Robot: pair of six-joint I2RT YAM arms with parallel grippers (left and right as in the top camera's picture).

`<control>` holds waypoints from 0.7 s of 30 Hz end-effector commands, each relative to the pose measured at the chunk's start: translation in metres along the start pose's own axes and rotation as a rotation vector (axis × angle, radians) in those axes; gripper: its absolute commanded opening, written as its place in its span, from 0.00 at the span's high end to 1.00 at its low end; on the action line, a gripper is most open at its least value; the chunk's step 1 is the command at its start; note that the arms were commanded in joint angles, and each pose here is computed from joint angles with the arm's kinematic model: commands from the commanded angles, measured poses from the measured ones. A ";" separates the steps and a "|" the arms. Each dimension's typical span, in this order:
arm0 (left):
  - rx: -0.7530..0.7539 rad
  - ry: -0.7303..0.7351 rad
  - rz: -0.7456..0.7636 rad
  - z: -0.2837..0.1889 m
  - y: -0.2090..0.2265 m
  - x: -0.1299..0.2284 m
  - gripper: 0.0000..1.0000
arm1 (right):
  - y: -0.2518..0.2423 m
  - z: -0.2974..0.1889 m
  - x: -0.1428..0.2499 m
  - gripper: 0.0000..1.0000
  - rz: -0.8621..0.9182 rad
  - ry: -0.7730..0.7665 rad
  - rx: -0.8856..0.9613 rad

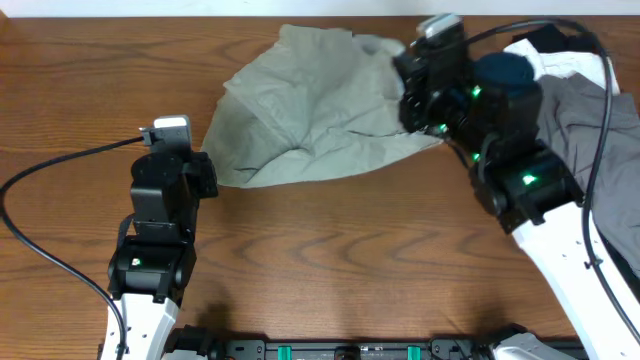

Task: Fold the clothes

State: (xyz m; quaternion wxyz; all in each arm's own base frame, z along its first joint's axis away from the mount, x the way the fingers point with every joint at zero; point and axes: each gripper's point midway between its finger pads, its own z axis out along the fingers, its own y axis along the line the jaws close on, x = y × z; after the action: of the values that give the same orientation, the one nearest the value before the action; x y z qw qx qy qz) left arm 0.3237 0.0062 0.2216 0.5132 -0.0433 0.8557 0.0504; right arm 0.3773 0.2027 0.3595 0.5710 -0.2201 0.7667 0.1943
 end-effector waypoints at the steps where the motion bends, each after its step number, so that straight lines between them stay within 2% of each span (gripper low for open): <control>1: -0.014 -0.007 -0.008 -0.002 0.003 -0.003 0.94 | 0.031 -0.023 -0.027 0.99 -0.056 -0.080 -0.090; 8: -0.015 -0.007 -0.008 -0.001 0.003 -0.004 0.94 | 0.028 -0.041 -0.063 0.99 -0.070 -0.177 -0.036; 10: -0.015 -0.013 -0.009 0.001 0.003 -0.005 0.94 | 0.006 -0.043 -0.070 0.99 -0.061 -0.204 0.083; 13: -0.014 -0.017 -0.011 0.004 0.002 -0.007 0.94 | -0.051 -0.040 -0.063 0.99 -0.029 -0.181 0.357; 16: -0.014 -0.007 -0.008 0.008 0.001 -0.005 0.94 | -0.130 -0.036 -0.022 0.99 0.081 -0.068 0.677; 19: -0.015 0.006 -0.005 0.011 0.001 -0.001 0.94 | -0.198 -0.025 0.042 0.98 0.198 0.088 0.856; 21: -0.016 0.013 -0.004 0.013 0.001 0.000 0.94 | -0.243 -0.015 0.096 0.85 0.284 0.202 0.944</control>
State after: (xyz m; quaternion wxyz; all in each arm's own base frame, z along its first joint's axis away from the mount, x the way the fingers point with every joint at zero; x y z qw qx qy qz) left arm 0.3328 0.0054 0.2130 0.5056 -0.0424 0.8602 0.0515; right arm 0.4582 0.0504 0.3225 0.5619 0.0367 0.8252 -0.0447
